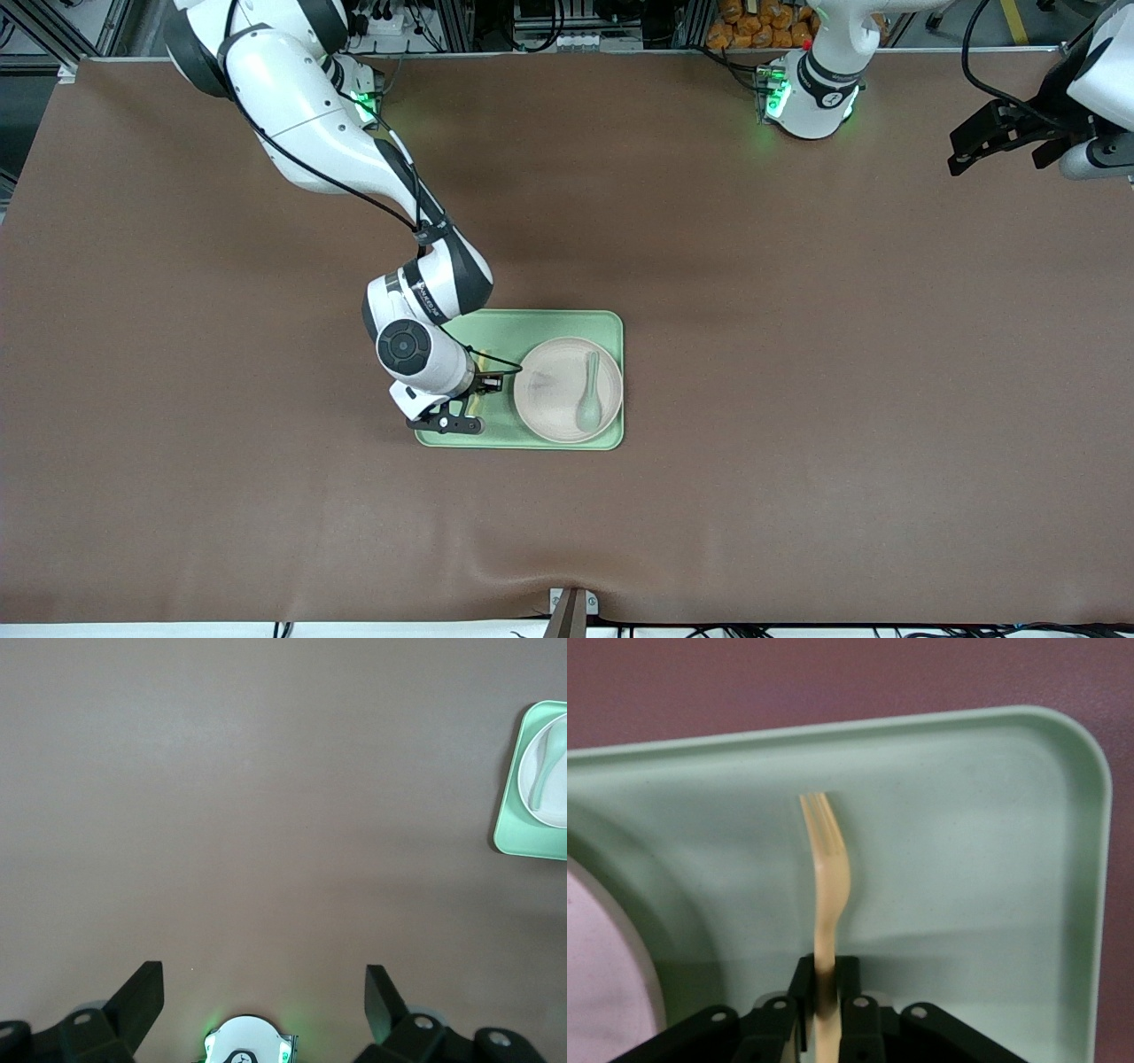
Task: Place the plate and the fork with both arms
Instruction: 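Carry the fork off the plate and lay it on the tray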
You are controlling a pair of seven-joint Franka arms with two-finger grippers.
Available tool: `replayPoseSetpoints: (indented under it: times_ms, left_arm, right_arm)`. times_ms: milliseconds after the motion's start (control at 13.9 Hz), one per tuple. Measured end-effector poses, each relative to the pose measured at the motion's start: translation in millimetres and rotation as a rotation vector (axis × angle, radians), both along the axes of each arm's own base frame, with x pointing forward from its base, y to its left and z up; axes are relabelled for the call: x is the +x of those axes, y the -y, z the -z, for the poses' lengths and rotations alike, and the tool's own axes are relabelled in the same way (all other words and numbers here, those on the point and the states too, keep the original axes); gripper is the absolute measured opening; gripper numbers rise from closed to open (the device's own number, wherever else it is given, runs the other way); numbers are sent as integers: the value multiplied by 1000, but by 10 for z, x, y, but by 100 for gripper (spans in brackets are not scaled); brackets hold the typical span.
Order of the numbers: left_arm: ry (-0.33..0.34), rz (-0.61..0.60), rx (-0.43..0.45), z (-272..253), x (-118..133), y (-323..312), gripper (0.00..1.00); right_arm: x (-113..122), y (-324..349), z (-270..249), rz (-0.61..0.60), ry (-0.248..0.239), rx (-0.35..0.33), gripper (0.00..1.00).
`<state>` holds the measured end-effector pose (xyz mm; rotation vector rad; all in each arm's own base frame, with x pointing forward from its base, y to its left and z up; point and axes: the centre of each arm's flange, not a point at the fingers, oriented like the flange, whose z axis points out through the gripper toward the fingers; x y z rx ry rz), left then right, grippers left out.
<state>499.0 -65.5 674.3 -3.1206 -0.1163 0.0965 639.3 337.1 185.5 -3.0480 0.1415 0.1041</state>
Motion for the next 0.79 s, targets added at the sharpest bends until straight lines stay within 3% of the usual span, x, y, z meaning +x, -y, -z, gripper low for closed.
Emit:
replayPoseSetpoints:
  times_ms: [503,791]
  left_arm:
    - [0,-4,0,0,0,-4,100]
    - [3,-4,0,-12,0,-4,100]
  right_arm:
    - [15,-6,-414,-7,-23,-3,96]
    - [220,299,-1043,34,10,9,100]
